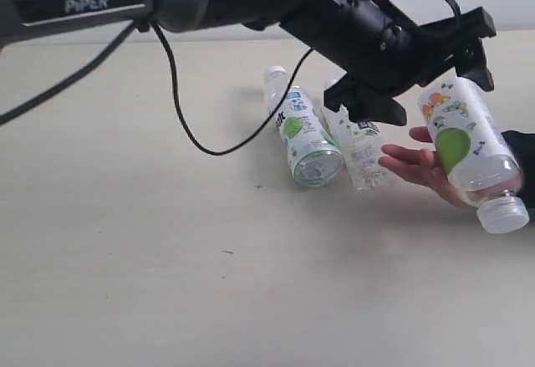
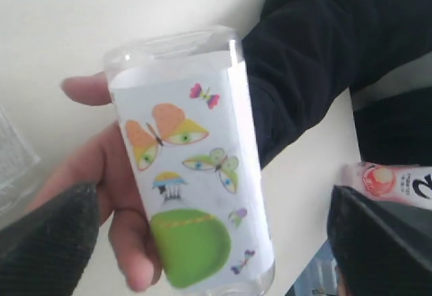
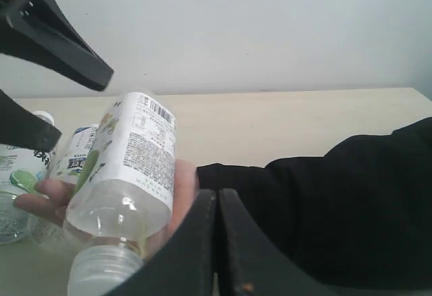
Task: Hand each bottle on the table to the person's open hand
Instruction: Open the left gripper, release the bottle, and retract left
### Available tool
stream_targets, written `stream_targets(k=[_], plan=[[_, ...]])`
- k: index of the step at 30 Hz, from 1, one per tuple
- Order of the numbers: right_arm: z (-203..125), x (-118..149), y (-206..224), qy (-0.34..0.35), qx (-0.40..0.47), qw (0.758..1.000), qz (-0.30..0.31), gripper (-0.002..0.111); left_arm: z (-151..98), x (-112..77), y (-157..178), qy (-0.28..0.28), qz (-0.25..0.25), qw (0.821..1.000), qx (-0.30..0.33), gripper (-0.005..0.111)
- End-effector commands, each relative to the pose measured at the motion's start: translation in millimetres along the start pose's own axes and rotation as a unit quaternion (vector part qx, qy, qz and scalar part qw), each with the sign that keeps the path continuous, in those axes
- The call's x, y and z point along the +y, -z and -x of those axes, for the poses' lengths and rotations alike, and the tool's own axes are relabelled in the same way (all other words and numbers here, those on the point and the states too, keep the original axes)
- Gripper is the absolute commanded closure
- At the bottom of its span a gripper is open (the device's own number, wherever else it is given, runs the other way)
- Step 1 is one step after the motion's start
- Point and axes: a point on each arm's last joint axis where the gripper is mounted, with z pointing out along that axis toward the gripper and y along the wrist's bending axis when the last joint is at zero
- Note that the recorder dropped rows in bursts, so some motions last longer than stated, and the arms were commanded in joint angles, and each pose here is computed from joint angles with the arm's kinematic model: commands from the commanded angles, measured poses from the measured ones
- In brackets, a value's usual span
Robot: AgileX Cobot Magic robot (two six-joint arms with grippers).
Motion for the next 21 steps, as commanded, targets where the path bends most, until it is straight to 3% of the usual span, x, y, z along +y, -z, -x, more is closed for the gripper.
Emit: stream_targets(k=[1, 4, 7, 10, 15, 21], plan=[[-0.7, -0.4, 0.0, 0.001, -0.003, 1.000, -0.003, 0.108, 7.7, -10.4, 36.8, -0.071, 0.020, 0.997, -0.002, 0.019], [-0.7, -0.4, 0.0, 0.001, -0.003, 1.000, -0.003, 0.108, 9.5, -10.6, 58.6, -0.120, 0.063, 0.991, 0.004, 0.022], [-0.7, -0.4, 0.0, 0.001, -0.003, 1.000, -0.003, 0.108, 10.3, -9.6, 80.1, -0.159, 0.120, 0.980, 0.005, 0.035], [-0.7, -0.4, 0.0, 0.001, -0.003, 1.000, -0.003, 0.108, 9.1, -6.4, 96.8, -0.192, 0.180, 0.965, 0.014, 0.058], [-0.7, -0.4, 0.0, 0.001, -0.003, 1.000, -0.003, 0.108, 3.6, -2.8, 114.4, -0.203, 0.229, 0.952, 0.027, 0.103], [-0.7, -0.4, 0.0, 0.001, -0.003, 1.000, -0.003, 0.108, 2.7, 6.4, 141.9, -0.184, 0.271, 0.944, -0.029, 0.107]])
